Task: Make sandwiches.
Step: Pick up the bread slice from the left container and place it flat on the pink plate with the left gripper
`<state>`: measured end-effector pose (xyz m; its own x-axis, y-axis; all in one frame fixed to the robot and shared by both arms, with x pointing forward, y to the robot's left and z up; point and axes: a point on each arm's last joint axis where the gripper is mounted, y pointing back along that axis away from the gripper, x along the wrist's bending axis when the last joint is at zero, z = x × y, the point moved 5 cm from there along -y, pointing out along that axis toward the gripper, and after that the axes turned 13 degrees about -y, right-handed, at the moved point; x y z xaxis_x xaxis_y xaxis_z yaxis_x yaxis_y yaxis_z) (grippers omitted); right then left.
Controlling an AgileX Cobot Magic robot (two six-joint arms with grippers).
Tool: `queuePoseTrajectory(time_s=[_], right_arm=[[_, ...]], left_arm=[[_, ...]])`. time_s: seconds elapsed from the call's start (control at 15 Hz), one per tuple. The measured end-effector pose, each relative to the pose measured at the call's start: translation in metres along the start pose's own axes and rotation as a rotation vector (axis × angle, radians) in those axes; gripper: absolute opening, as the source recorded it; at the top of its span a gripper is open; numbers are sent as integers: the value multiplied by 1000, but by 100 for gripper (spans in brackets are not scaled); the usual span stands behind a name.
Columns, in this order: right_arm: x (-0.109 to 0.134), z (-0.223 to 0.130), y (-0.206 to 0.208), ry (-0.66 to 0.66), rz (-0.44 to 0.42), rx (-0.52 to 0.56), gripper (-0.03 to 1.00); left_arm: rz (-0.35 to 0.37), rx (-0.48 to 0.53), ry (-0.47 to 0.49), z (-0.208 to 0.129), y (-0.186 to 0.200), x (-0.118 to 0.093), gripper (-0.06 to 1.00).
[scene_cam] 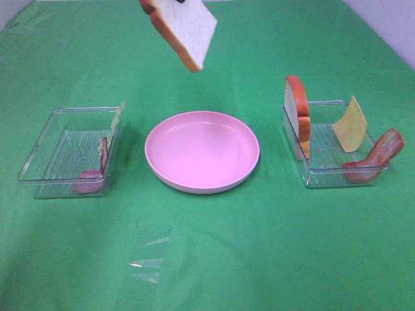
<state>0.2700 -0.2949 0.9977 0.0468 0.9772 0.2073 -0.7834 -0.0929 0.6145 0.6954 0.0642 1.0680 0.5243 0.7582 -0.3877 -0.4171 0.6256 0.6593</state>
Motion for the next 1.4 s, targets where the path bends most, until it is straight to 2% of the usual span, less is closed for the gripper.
queuePoseTrajectory(time_s=[0.27, 0.33, 0.73, 0.87, 1.2, 1.4], right_arm=[[0, 0, 0, 0, 0, 0, 90], [0, 0, 0, 0, 0, 0, 90], [0, 0, 0, 0, 0, 0, 90], [0, 0, 0, 0, 0, 0, 90], [0, 0, 0, 0, 0, 0, 90], [0, 0, 0, 0, 0, 0, 90]], left_arm=[[-41, 74, -12, -22, -48, -19, 20], [-63, 106, 18, -31, -65, -20, 20], [-65, 170, 132, -50, -95, -6, 20], [-59, 241, 187, -68, -113, 3, 20], [-48, 309, 237, -94, -143, 19, 20], [-43, 316, 246, -99, -150, 23, 20]])
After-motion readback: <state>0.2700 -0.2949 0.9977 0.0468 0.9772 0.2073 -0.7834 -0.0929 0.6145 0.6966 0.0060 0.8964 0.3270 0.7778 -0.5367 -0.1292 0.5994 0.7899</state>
